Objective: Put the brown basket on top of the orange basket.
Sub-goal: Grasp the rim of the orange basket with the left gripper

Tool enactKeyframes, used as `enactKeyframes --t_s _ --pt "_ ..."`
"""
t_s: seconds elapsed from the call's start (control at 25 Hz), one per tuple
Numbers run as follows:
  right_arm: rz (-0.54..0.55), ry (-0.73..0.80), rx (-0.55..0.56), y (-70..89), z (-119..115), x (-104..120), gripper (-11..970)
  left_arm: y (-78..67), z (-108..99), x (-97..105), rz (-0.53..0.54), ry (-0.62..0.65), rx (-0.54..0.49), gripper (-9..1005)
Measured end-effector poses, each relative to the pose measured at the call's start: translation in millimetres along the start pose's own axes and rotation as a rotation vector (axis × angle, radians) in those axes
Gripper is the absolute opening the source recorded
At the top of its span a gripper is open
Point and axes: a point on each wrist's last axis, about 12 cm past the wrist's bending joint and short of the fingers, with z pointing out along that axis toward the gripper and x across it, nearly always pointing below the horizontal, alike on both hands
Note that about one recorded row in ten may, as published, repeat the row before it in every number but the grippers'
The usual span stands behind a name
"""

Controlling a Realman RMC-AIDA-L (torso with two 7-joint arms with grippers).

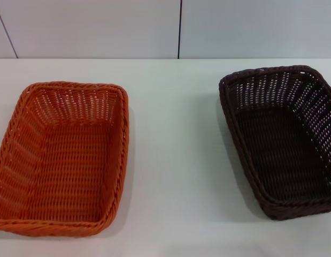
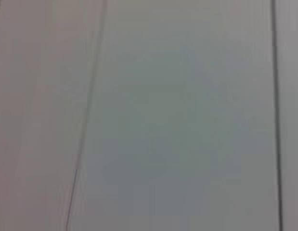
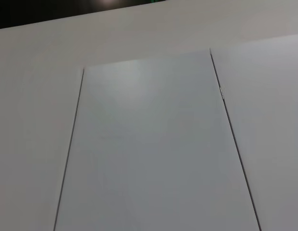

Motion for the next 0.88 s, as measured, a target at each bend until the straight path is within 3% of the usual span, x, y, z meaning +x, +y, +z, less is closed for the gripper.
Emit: enactKeyframes --t_s 0.24,0.48,0.6,0.88 --pt "0.005 0.009 0.002 0.1 -0.4 1.0 822 -9.7 15.6 2.0 0.001 0.033 0.102 783" --pt "0.004 0.0 0.007 -0.8 -0.6 -0.4 822 -16.4 50.7 -9.8 -0.032 0.1 0.239 785" --pt "0.003 -0.003 0.008 -1.3 -0.3 -0.7 822 -23.6 75.4 -26.6 0.008 0.196 0.282 786" --pt "-0.001 0.003 0.017 -3.0 -2.0 -1.0 823 -43.0 96.9 -62.8 0.081 0.387 0.28 788"
